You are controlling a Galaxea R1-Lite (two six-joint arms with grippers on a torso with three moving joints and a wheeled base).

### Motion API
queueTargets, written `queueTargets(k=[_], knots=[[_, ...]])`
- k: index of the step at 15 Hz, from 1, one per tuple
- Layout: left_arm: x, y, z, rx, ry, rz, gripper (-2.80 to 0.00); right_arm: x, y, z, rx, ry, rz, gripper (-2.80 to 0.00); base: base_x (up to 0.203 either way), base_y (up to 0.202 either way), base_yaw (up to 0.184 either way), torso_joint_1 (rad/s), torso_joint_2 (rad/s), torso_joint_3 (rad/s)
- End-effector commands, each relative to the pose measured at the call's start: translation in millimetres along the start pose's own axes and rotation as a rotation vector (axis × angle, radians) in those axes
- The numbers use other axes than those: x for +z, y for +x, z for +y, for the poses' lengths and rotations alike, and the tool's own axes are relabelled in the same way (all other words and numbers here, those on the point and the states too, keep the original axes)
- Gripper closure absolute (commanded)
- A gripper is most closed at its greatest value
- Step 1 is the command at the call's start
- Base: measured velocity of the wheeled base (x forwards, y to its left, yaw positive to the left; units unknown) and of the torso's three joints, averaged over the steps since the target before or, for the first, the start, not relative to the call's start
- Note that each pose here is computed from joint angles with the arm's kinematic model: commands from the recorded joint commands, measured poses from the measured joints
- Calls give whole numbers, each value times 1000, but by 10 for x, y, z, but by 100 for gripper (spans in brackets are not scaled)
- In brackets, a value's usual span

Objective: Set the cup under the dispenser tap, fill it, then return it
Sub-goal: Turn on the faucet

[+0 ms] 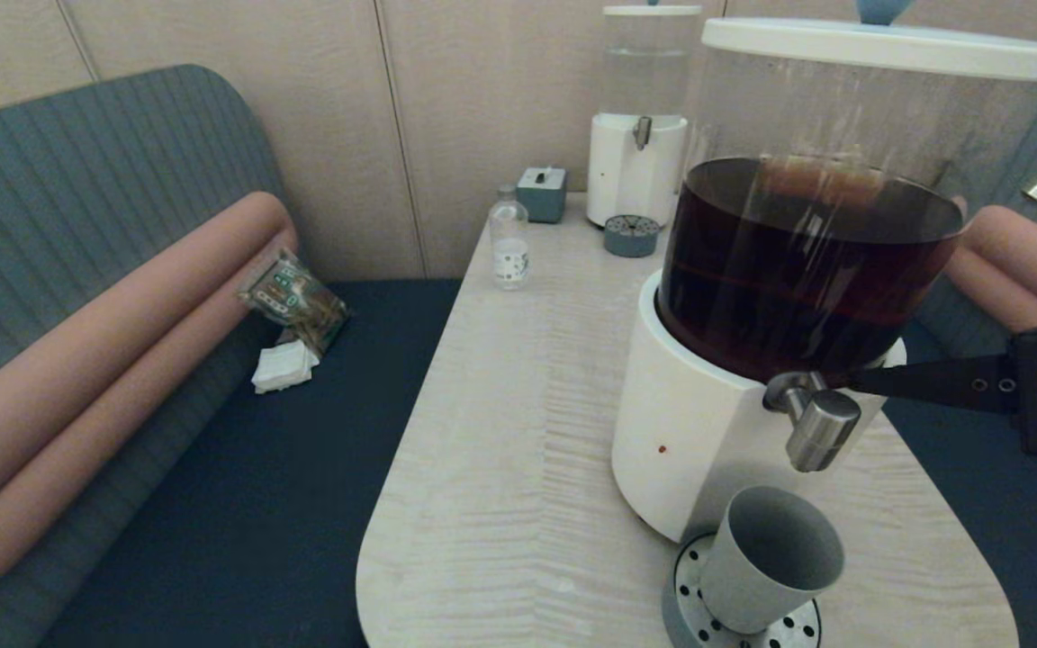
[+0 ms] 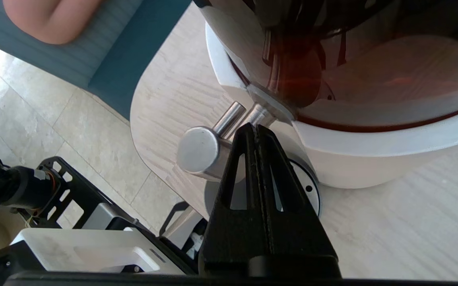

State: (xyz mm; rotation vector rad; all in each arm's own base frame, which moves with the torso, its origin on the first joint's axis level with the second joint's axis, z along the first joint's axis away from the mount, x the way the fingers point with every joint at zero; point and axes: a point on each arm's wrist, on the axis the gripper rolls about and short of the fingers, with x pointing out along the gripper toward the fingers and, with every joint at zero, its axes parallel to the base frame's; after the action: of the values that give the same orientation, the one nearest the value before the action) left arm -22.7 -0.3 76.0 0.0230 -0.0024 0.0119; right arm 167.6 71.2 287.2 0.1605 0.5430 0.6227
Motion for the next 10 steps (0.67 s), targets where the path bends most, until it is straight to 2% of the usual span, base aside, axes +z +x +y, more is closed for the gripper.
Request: queueTargets(k=[1,10], knots=[[0,1,0,0,0,1,0,-25,59,-23,-1,7,18,0,0,0,0,0,0,0],[0,0,0,0,0,0,0,-78,112,-1,19,1,48,0,0,0,0,0,0,0]])
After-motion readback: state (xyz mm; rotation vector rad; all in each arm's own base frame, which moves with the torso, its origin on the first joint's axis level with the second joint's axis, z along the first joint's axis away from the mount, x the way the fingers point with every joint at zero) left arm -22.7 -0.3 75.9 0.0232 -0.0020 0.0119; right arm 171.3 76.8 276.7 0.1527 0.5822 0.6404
